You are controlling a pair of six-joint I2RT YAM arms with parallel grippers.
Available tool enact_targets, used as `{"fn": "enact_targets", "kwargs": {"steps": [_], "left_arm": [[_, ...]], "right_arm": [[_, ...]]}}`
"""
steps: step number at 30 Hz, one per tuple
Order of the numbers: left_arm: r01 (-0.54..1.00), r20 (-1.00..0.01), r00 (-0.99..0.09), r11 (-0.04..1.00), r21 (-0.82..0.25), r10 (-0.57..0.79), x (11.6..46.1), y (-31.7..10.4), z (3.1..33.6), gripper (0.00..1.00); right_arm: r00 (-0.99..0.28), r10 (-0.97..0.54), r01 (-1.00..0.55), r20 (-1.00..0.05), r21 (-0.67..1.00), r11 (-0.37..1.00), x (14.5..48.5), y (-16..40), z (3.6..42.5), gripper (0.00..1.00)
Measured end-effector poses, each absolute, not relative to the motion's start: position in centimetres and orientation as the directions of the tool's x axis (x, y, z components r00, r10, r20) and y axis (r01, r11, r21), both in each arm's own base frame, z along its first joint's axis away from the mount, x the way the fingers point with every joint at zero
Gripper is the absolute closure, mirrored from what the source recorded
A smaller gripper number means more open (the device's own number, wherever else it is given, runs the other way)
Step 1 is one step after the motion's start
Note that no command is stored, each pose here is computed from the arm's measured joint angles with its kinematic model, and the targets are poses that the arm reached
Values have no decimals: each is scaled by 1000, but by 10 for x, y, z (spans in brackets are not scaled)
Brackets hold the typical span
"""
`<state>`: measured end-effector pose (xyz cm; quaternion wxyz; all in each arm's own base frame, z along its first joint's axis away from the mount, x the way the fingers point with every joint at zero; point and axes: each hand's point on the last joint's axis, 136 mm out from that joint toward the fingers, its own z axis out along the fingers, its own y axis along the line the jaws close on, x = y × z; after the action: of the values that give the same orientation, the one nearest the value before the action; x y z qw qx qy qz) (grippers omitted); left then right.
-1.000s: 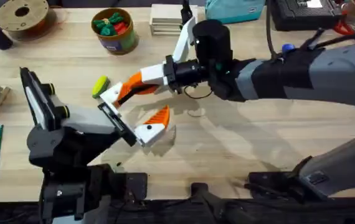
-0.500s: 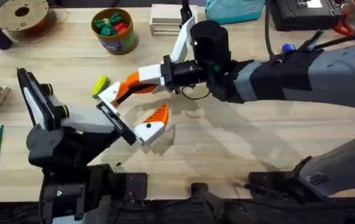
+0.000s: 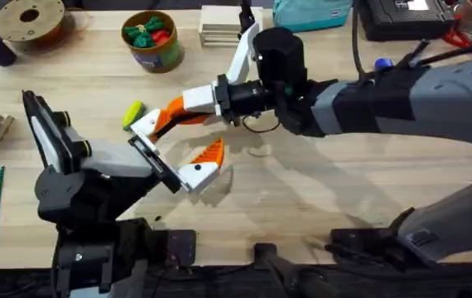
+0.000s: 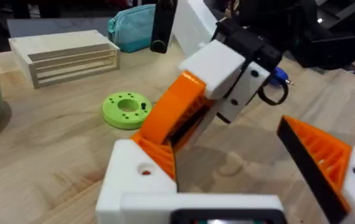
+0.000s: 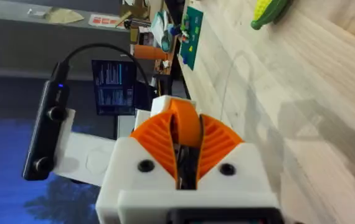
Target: Pick up the gripper from the table and insert it into the empty holder that is missing its gripper. Then pick up a screw, insert it into the mounting hole, and use the screwdriver to tighten it. Finally, clean up the table by picking up the vegetable and placing it into the bucket.
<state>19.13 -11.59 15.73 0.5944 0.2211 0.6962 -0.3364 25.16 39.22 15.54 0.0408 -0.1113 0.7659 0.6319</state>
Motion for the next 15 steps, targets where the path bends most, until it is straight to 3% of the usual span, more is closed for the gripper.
{"fn": "enact_targets", "kwargs": {"steps": [6,11,12,13,15], "left_arm": [[717,-978,-189,669,-196,-84,190,-117,157,15],[735,-982,-178,654,-180,-71,187,-120,158,15],[738,-982,-174,652,-176,-68,186,-120,158,15],[747,-986,-156,646,-157,-59,185,-121,160,15],[752,-988,-148,643,-147,-53,184,-122,160,16]], "right_arm": [[-970,-155,-210,-185,964,162,247,388,156,797],[-970,-186,-188,-159,970,155,242,383,153,640],[-969,-192,-185,-154,971,153,242,382,152,575],[-968,-210,-171,-138,974,149,240,380,149,363],[-967,-223,-159,-125,976,146,238,378,146,241]]}}
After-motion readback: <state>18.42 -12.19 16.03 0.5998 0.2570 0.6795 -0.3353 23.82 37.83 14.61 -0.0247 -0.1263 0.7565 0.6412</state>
